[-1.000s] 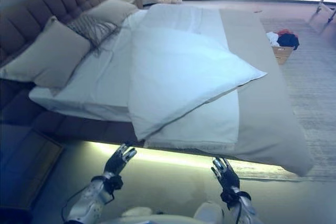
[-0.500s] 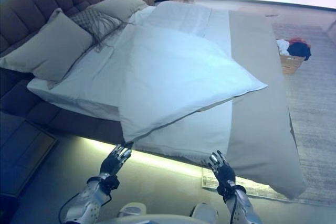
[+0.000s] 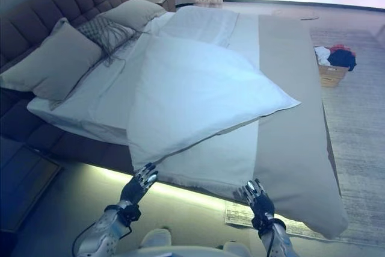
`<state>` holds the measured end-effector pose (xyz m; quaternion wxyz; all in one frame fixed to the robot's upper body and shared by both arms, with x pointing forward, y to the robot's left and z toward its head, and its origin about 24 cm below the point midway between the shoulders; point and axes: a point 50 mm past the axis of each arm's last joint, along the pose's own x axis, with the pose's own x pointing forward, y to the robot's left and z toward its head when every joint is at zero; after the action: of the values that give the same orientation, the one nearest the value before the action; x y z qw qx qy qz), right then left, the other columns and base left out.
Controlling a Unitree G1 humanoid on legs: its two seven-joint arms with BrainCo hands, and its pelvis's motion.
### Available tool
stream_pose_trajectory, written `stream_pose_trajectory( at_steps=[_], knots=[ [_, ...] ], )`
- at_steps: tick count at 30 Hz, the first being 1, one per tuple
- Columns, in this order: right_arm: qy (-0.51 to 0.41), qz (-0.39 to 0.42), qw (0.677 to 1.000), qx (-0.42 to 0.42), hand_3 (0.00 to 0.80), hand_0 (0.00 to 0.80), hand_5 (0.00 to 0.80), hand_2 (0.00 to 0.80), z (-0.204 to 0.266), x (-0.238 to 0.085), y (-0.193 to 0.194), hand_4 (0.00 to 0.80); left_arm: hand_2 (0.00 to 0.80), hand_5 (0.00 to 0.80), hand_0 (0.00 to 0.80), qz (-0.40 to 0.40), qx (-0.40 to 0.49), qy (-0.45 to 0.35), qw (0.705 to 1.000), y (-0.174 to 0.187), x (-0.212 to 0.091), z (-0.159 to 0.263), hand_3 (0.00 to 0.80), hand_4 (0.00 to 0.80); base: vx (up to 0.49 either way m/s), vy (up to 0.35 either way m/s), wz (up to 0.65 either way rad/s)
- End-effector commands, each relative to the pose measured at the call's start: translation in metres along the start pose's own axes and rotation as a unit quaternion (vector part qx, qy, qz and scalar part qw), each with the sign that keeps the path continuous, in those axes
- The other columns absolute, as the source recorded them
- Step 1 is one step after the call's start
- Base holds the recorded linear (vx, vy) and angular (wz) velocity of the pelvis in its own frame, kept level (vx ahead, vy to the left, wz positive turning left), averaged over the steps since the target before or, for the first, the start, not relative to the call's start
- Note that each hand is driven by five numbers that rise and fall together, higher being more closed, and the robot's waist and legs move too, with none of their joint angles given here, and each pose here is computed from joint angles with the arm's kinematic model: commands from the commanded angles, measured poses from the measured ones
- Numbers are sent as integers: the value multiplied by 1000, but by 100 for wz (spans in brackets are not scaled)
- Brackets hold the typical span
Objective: Make the bed neatly
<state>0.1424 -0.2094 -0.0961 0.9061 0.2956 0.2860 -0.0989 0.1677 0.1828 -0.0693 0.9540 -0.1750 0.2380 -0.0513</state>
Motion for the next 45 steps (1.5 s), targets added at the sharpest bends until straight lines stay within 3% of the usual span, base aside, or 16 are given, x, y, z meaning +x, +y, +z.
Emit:
stream_pose_trajectory(
  at_steps=[1, 7, 16, 22, 34, 38, 45],
  knots=[
    [-32, 23, 999, -10, 0, 0, 0, 0, 15, -4, 7, 0, 0, 0, 0, -16, -7, -60, 998, 1, -3, 21, 0, 0, 395, 333, -23],
    [-19, 25, 999, -22, 0, 0, 0, 0, 11, -7, 6, 0, 0, 0, 0, -25, -22, -51, 998, 2, -3, 17, 0, 0, 426, 378, -3],
    [-25, 68, 997, -11, 0, 0, 0, 0, -5, 1, 40, 0, 0, 0, 0, -8, 17, -67, 998, 13, -1, 38, 0, 0, 373, 306, -22],
    [-33, 63, 997, 3, 0, 0, 0, 0, -4, 1, 39, 0, 0, 0, 0, 13, 36, -63, 997, 14, 5, 37, 0, 0, 270, 289, 24],
    [-27, 56, 998, 16, 0, 0, 0, 0, 2, 10, 29, 0, 0, 0, 0, 32, 67, -101, 992, 18, 10, 60, 0, 0, 158, -64, -18],
    [-18, 51, 998, 35, 0, 0, 0, 0, -4, 7, 24, 0, 0, 0, 0, 26, 119, -105, 987, 21, 5, 61, 0, 0, 155, -170, 14],
    [8, 23, 1000, 18, 0, 0, 0, 0, -10, 8, 10, 0, 0, 0, 0, 60, 317, -119, 939, 16, 15, 77, 0, 0, 191, -226, 5]
  ],
)
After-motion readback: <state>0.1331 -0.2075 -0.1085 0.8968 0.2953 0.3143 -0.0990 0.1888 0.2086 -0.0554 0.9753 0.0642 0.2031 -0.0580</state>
